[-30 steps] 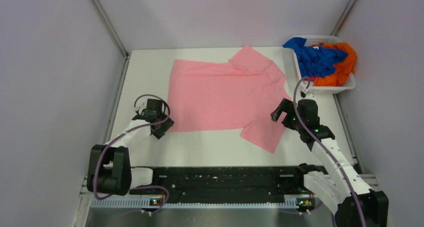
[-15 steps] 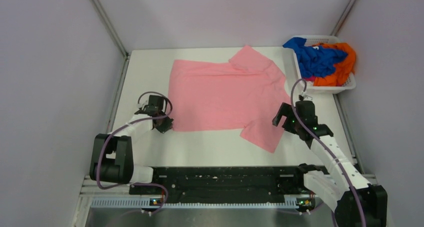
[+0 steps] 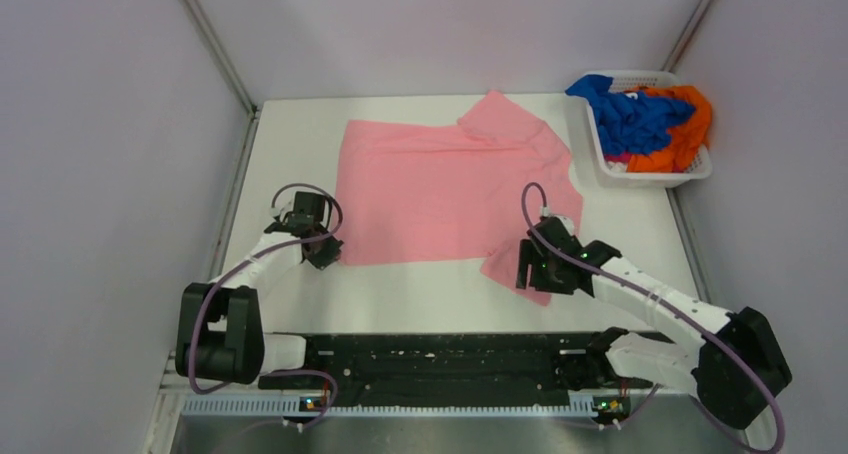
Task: Fold and stack the t-shirts
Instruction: Grab the side of the flattened tshirt closest away from the robot with both arms, then fold the flattened tshirt in 1/3 of the way
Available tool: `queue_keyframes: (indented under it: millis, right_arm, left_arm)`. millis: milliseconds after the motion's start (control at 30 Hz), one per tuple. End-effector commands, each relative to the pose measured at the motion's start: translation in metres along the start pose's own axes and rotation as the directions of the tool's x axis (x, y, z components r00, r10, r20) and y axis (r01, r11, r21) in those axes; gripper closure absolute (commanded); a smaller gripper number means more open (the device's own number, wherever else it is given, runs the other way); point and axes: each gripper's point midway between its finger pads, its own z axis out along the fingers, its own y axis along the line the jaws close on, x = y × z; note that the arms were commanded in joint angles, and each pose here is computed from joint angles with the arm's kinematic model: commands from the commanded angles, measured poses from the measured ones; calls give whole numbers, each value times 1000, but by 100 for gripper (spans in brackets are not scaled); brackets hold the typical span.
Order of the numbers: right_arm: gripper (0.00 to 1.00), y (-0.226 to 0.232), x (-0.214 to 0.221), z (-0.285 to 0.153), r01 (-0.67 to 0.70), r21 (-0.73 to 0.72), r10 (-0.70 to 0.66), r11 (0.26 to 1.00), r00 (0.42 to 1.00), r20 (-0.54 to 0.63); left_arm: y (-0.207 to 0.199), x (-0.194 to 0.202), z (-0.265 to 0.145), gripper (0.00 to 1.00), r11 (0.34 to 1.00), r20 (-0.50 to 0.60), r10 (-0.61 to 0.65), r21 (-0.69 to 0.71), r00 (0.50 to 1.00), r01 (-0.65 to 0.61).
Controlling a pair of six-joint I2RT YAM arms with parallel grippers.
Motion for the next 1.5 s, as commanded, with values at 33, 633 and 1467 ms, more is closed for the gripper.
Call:
queue_keyframes:
  millis: [33,633,1467]
  right_arm:
    - [36,8,6,20,12,48,-12,999,1000,-17]
    - [100,-9,89,0,76,199,-28,977,972,-233]
    - [100,60,-70,-40,49,-40,-42,998,988,150]
  left_arm:
    - [-5,-6,-3,100,1000,5,0,4,1000,0]
    - [32,2,-22,100,996,44,-25,-84,999,29]
    - [-69,-29,-49,100,965,2,-75,250,997,72]
